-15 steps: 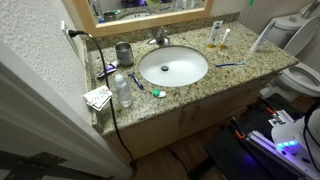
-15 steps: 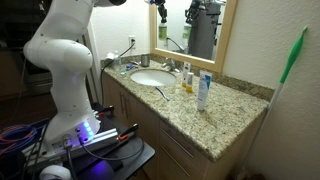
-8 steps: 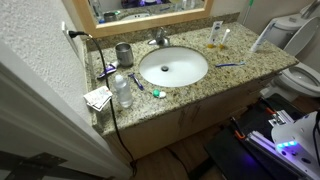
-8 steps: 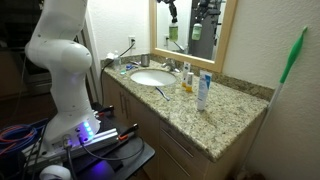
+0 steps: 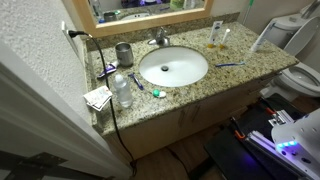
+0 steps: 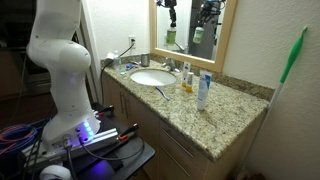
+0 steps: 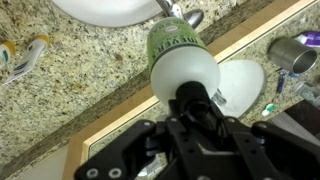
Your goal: Move the container from the left of the faucet to the right of the faucet.
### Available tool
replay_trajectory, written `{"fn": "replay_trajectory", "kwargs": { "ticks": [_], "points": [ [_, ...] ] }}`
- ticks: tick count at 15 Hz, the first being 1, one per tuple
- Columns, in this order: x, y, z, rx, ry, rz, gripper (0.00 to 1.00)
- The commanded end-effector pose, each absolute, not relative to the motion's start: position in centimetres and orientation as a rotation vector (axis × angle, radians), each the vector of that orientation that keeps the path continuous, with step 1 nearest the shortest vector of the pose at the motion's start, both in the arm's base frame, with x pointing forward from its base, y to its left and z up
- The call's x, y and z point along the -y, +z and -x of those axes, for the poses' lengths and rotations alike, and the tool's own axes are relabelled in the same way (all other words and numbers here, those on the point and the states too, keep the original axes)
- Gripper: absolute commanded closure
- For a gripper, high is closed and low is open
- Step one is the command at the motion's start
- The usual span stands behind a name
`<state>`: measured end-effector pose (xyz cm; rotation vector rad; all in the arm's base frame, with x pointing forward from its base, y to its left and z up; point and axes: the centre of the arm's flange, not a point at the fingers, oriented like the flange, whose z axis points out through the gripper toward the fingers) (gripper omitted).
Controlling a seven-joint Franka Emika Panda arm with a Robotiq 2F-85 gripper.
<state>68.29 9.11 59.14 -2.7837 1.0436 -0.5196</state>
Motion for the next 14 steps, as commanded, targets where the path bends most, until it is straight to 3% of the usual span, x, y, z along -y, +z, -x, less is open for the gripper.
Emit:
{"fn": "replay_trajectory", "kwargs": {
  "ticks": [1, 10, 11, 13, 14],
  "points": [
    [-9.1, 57.8, -68.5, -1.053, -0.502, 2.824, 0.93],
    [-4.4, 46.1, -68.3, -1.342, -0.601, 2.726, 0.93],
    [-5.6, 47.7, -69.3, -1.287, -0.578, 2.803, 0.70],
    [-4.6, 46.2, -69.3, -1.335, -0.585, 2.767, 0.70],
    [-4.4, 46.0, -69.4, -1.343, -0.584, 2.763, 0.93]
  ]
}}
